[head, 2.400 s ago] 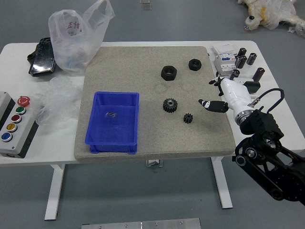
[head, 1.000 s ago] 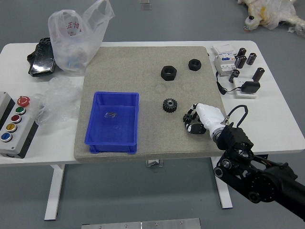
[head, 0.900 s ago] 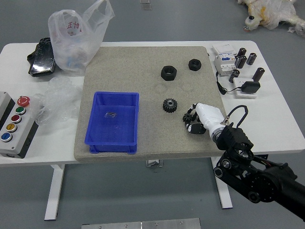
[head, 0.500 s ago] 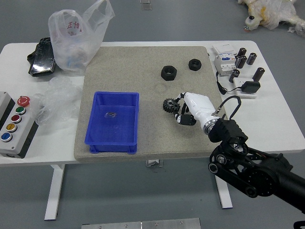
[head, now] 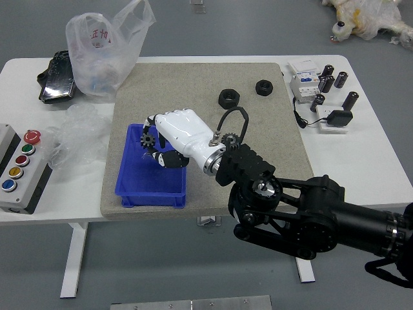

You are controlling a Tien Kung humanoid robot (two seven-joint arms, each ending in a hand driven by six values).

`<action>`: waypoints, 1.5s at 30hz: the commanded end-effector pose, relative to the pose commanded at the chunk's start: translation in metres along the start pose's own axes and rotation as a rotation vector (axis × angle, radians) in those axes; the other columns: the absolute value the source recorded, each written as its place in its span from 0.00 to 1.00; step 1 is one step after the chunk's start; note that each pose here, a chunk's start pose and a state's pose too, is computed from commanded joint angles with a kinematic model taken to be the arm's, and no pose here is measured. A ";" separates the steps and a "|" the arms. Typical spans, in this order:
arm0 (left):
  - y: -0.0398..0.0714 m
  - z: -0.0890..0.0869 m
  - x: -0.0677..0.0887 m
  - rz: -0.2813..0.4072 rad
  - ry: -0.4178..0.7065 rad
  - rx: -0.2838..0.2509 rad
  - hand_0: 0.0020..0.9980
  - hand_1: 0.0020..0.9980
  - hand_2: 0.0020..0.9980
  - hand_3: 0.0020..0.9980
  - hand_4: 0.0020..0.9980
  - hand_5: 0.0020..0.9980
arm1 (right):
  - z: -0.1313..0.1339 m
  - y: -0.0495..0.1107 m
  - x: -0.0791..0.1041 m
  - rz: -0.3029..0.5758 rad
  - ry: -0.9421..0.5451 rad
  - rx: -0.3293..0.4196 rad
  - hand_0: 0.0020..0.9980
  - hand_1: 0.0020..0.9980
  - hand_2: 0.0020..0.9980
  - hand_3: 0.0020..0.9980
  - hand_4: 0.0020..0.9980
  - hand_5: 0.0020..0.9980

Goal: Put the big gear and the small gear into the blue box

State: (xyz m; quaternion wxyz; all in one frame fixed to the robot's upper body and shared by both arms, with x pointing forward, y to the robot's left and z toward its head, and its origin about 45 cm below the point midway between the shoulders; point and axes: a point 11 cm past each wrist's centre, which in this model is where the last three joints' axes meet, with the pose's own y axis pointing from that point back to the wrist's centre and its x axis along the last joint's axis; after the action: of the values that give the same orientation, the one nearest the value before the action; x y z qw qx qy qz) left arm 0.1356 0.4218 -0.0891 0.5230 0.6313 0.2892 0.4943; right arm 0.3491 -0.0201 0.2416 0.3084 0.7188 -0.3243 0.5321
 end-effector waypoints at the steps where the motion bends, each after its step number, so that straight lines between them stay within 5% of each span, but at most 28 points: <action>1: 0.000 0.000 0.000 0.000 0.000 0.000 0.71 0.61 0.60 0.71 0.71 0.51 | -0.001 -0.001 -0.002 -0.008 0.009 -0.001 0.19 0.45 0.23 0.60 0.46 0.06; 2: 0.000 0.000 0.000 -0.001 0.000 0.000 0.71 0.61 0.60 0.71 0.71 0.51 | 0.000 -0.002 -0.004 -0.018 0.019 -0.007 0.17 0.44 0.22 0.69 0.40 0.28; 7: 0.000 -0.001 0.000 -0.001 0.002 0.004 0.71 0.61 0.60 0.71 0.71 0.51 | 0.008 -0.003 -0.015 -0.059 0.043 -0.043 0.17 0.44 0.22 0.69 0.40 0.28; 8: 0.000 -0.001 0.000 0.000 0.002 0.004 0.71 0.61 0.60 0.71 0.71 0.51 | 0.009 -0.003 -0.017 -0.066 0.049 -0.048 0.16 0.40 0.22 0.90 0.76 0.36; 14: 0.000 0.001 0.000 -0.001 0.001 0.000 0.71 0.61 0.60 0.71 0.71 0.51 | 0.014 -0.003 -0.019 -0.080 0.059 -0.078 0.16 0.40 0.22 0.90 0.76 0.36; 15: 0.000 0.001 0.000 -0.001 0.000 0.000 0.71 0.61 0.60 0.71 0.71 0.51 | 0.015 -0.003 -0.018 -0.078 0.060 -0.081 0.16 0.38 0.22 0.98 0.95 0.48; 26: 0.000 0.002 0.000 0.001 -0.002 -0.001 0.71 0.61 0.60 0.71 0.71 0.51 | 0.028 -0.005 -0.003 -0.024 0.042 -0.119 0.16 0.37 0.21 1.00 1.00 0.53; 27: 0.000 0.002 0.000 0.000 -0.001 0.000 0.71 0.61 0.60 0.71 0.71 0.51 | 0.034 -0.006 0.003 -0.003 0.031 -0.136 0.17 0.39 0.31 0.90 1.00 0.54; 32: 0.000 0.001 -0.001 -0.001 0.000 0.002 0.71 0.61 0.60 0.71 0.71 0.51 | 0.081 -0.010 0.032 0.100 -0.009 -0.254 0.17 0.39 0.31 0.90 1.00 0.54; 33: 0.000 0.001 -0.001 -0.001 0.000 0.002 0.71 0.61 0.60 0.71 0.71 0.51 | 0.091 -0.011 0.035 0.110 -0.017 -0.277 0.21 0.52 0.66 0.81 0.98 0.50; 38: 0.000 0.002 -0.001 -0.001 0.000 -0.001 0.71 0.61 0.60 0.71 0.71 0.51 | 0.129 -0.011 0.029 0.074 -0.021 -0.378 0.21 0.52 0.66 0.81 0.98 0.50; 39: 0.000 0.002 0.000 -0.001 0.000 -0.001 0.71 0.61 0.60 0.71 0.71 0.51 | 0.135 -0.010 0.024 0.055 -0.019 -0.399 0.44 0.75 0.79 0.82 0.96 0.48; 44: 0.000 0.003 -0.001 -0.003 0.000 -0.002 0.71 0.61 0.60 0.71 0.71 0.51 | 0.156 -0.006 0.003 -0.022 -0.018 -0.466 0.44 0.75 0.79 0.82 0.96 0.48; 45: 0.000 0.003 -0.002 -0.003 0.000 -0.002 0.71 0.61 0.60 0.71 0.71 0.51 | 0.159 -0.005 0.000 -0.033 -0.018 -0.475 0.69 0.79 0.81 0.83 0.96 0.46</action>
State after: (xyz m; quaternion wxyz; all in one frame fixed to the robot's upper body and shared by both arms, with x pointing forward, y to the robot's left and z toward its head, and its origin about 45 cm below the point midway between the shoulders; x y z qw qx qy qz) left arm 0.1379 0.4191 -0.0892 0.5244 0.6303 0.2898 0.4937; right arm 0.4426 -0.1422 0.2022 0.4745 0.6361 -0.4310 0.4294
